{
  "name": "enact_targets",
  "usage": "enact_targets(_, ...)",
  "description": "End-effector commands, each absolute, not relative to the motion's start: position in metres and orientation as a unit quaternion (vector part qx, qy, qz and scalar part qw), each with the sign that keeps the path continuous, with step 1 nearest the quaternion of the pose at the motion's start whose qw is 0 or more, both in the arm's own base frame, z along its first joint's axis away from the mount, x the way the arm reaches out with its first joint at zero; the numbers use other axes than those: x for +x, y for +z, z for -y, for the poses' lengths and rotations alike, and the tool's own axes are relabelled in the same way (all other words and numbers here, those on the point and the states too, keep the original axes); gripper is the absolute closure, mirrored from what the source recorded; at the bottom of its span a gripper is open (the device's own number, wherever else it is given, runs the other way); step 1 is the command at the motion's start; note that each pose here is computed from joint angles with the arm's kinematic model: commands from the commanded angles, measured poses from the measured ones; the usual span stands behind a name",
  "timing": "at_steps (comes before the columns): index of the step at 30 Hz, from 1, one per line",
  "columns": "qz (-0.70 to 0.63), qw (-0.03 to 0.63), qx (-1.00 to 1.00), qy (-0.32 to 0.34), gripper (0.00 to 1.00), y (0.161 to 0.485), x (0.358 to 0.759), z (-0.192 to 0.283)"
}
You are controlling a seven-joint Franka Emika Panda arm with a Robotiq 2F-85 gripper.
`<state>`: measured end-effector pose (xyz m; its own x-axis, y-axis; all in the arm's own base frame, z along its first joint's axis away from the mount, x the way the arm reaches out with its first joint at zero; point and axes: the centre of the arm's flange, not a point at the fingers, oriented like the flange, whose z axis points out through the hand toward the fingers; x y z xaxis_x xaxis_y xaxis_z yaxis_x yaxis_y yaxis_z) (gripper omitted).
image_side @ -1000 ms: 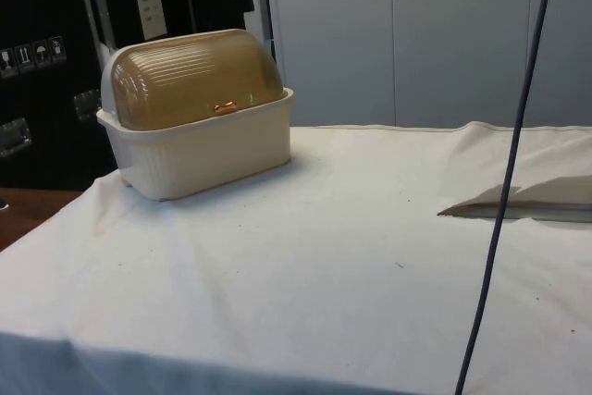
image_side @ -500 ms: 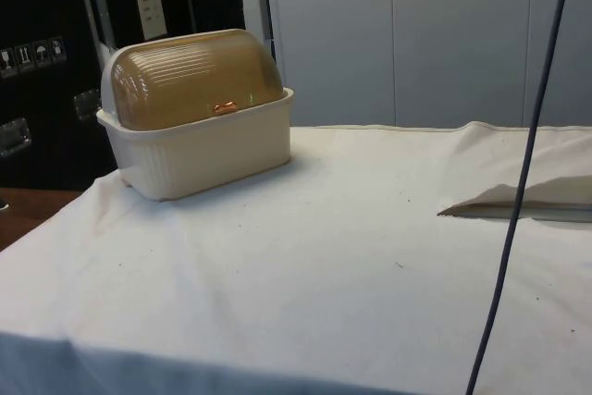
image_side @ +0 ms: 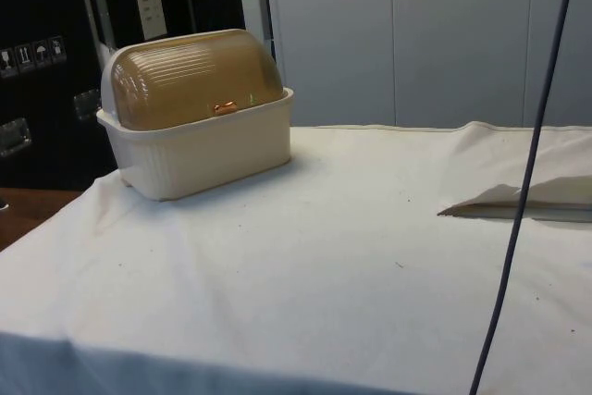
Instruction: Open the lid, then close it.
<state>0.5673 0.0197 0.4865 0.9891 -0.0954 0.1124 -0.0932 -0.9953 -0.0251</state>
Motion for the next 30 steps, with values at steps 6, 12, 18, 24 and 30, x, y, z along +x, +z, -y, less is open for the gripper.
enact_targets(6, -0.059, 0.011, -0.995, -0.084, 1.0, 0.483, 0.569, -0.023)
enact_targets(12, -0.069, 0.014, -0.993, -0.096, 1.0, 0.475, 0.57, -0.026)
enact_targets(18, -0.081, 0.017, -0.991, -0.106, 1.0, 0.464, 0.569, -0.029)
enact_targets(24, -0.09, 0.02, -0.99, -0.109, 1.0, 0.451, 0.567, -0.031)
enact_targets(30, -0.111, 0.023, -0.986, -0.122, 1.0, 0.435, 0.567, -0.034)
